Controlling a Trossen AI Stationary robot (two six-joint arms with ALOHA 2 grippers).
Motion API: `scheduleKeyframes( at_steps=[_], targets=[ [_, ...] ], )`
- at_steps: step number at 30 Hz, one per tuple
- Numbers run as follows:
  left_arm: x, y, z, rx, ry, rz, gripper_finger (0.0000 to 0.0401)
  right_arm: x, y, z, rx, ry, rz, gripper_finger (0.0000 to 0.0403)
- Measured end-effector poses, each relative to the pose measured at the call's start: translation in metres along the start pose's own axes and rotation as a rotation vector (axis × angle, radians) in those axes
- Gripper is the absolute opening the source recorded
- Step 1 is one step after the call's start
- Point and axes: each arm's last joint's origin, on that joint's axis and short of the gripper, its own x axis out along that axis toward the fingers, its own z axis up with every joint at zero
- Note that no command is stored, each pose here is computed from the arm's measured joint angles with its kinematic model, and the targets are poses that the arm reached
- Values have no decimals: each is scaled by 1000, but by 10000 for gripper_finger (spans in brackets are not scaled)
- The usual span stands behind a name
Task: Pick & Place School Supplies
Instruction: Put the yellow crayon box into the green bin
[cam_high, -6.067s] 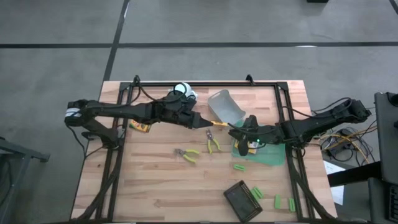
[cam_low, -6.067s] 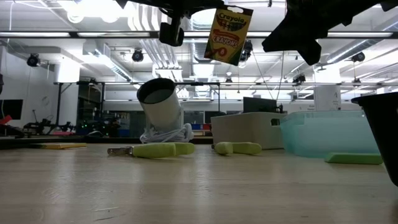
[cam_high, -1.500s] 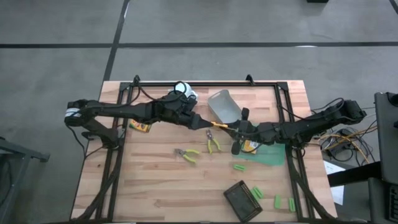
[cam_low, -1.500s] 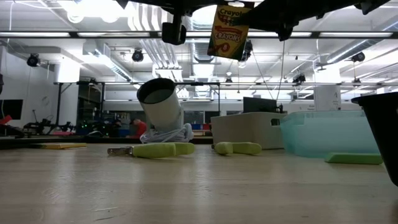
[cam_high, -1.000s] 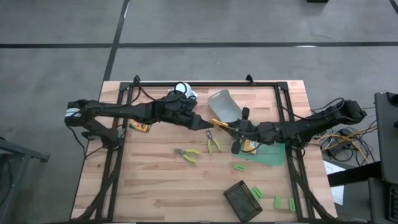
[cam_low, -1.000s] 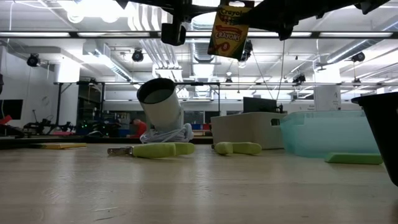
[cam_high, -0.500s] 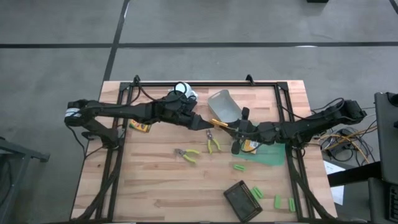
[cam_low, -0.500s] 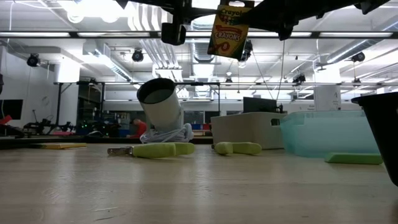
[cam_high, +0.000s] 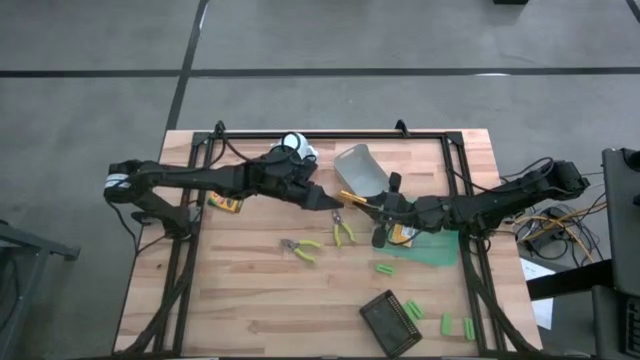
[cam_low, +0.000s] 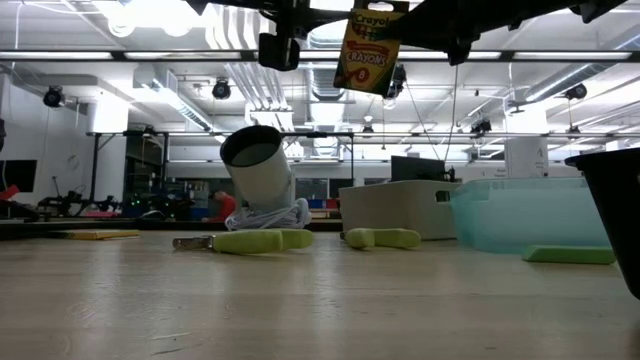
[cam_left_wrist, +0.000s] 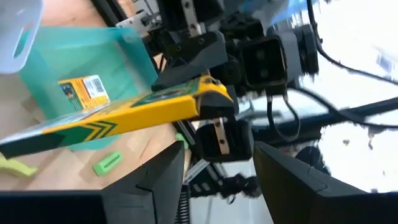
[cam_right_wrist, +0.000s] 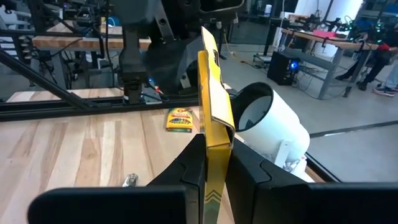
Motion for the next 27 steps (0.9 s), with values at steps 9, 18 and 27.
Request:
scheduleKeyframes(
  at_steps=[9,18,27],
  targets=[
    [-6,-2,1,230,51,-19,186,-6,-2,3,66,4,0,34],
    [-31,-15,3,431,32,-7,183,-39,-9,10,194,148,-51,34],
    [-70,-28,-2,596,69,48,183,-79,-19,49,260,445,-109,34]
  ],
)
